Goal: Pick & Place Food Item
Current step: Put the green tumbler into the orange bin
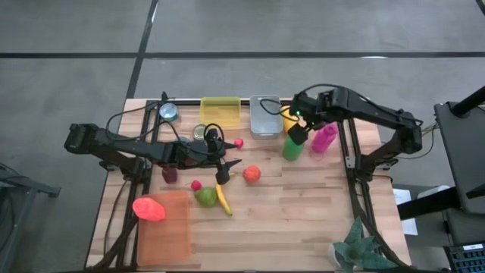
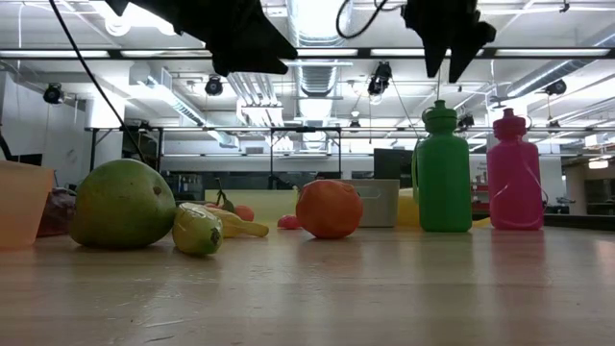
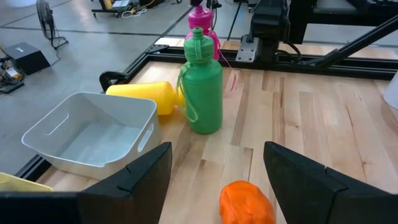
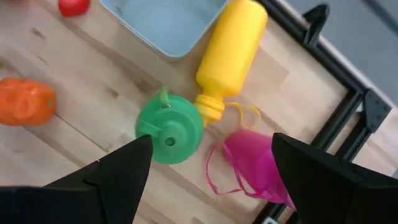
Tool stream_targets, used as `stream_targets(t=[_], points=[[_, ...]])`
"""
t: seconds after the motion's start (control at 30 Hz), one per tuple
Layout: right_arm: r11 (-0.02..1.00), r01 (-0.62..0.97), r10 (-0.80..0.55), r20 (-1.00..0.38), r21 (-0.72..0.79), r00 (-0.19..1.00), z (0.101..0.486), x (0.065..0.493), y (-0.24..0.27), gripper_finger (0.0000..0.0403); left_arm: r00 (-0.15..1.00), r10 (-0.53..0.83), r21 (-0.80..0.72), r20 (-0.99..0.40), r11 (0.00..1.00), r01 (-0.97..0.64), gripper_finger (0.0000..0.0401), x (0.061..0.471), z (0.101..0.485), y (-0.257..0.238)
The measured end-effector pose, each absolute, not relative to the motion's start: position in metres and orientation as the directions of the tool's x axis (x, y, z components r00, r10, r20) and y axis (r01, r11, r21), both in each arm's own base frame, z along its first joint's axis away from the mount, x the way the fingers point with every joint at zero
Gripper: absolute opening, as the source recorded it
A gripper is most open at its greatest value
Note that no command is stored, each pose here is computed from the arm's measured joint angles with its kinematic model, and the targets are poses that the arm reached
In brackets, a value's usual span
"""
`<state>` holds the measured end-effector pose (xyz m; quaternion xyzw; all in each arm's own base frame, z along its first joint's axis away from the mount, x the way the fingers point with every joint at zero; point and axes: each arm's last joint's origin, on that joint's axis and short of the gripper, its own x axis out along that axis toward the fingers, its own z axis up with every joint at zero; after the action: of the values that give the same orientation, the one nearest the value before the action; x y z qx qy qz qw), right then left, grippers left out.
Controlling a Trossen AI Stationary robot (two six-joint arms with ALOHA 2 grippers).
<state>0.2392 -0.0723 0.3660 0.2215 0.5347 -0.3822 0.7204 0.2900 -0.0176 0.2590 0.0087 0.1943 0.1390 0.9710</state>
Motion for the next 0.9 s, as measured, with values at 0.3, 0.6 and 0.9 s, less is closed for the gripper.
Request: stream_targets(t=[0.3,0.6,0.9], points=[[0.643,0.764,-0.256,-0.956,-0.056,0.145,0.354,0.25,-0.091,0.0327,0.884,0.273,0.073,-0.38,0.961,-0.266,0.0257,0.29,0.258,-0.018],[0.687,0.721,-0.211,-0.975,-0.094,0.075,0.333,0.268,-0.097,0.0327,0.883,0.273,0.073,-0.38,0.961,-0.266,0.0257,0.29,0.258,-0.018],[0.682,0.722,-0.192,-0.981,-0.116,0.024,0.324,0.272,-0.099,0.0327,0.884,0.273,0.073,-0.38,0.961,-0.266,0.0257,0.29,0.258,-0.018]])
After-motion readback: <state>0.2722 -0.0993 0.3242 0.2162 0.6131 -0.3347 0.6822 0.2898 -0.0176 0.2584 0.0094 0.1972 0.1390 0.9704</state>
